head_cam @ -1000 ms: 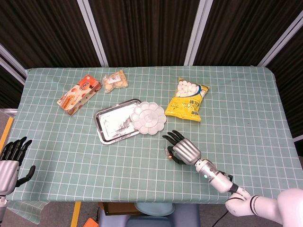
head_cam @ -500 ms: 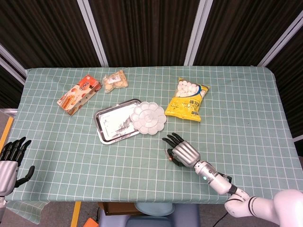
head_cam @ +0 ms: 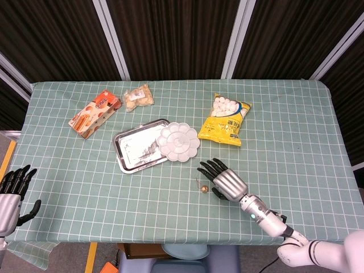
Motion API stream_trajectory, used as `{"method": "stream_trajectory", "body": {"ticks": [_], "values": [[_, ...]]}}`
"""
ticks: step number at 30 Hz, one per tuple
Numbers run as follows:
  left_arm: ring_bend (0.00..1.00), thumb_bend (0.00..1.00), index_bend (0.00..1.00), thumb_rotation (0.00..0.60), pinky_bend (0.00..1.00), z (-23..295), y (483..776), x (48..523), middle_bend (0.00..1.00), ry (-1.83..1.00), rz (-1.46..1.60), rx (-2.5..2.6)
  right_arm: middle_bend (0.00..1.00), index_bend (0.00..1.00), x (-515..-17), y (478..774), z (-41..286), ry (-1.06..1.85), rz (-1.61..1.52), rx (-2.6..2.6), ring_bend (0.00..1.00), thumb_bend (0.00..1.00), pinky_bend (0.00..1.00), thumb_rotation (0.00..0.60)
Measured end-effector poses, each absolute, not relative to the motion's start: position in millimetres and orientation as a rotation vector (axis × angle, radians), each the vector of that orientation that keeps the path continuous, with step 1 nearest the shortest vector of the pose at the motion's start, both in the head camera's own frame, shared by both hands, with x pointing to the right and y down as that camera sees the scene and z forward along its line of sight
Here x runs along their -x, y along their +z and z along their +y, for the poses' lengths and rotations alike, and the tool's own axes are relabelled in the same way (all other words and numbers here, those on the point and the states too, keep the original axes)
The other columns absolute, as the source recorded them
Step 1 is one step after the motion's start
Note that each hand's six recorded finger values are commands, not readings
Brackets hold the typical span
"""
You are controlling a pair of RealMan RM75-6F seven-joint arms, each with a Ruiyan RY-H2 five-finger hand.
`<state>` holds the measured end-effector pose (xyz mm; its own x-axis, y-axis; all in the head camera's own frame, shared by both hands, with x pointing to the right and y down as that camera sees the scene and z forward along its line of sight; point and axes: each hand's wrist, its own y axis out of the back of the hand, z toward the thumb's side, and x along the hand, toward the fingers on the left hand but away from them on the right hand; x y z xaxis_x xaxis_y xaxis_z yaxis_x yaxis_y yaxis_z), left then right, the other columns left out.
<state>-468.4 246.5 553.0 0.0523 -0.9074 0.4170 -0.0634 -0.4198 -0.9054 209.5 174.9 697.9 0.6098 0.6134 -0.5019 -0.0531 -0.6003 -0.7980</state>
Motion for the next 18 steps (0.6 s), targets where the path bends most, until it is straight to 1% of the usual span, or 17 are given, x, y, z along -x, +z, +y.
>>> {"method": "stream_trajectory", "body": {"ticks": [4,6,8,14,18], "values": [[0.00,0.40,0.00,0.600,0.07,246,552,468,0.00,-1.453,1.001,1.592,0.06,0.01,-224,684,173,1.035,-0.475,1.977,0.00,0.56,0.00,0.600],[0.00,0.40,0.00,0.600,0.07,246,550,468,0.00,-1.448,1.004,1.587,0.03,0.00,-237,674,173,1.057,-0.501,1.948,0.00,0.53,0.00,0.600],[0.00,0.40,0.00,0.600,0.07,246,548,469,0.00,-1.443,1.009,1.579,0.00,0.00,-252,664,174,1.084,-0.536,1.911,0.00,0.47,0.00,0.600],[0.00,0.40,0.00,0.600,0.07,247,545,471,0.00,-1.450,1.012,1.543,0.00,0.00,-326,619,185,1.254,-0.751,1.706,0.00,0.41,0.00,0.600],[0.00,0.40,0.00,0.600,0.06,247,543,472,0.00,-1.463,1.004,1.506,0.00,0.00,-397,583,207,1.475,-0.946,1.478,0.00,0.40,0.00,0.600]]}}
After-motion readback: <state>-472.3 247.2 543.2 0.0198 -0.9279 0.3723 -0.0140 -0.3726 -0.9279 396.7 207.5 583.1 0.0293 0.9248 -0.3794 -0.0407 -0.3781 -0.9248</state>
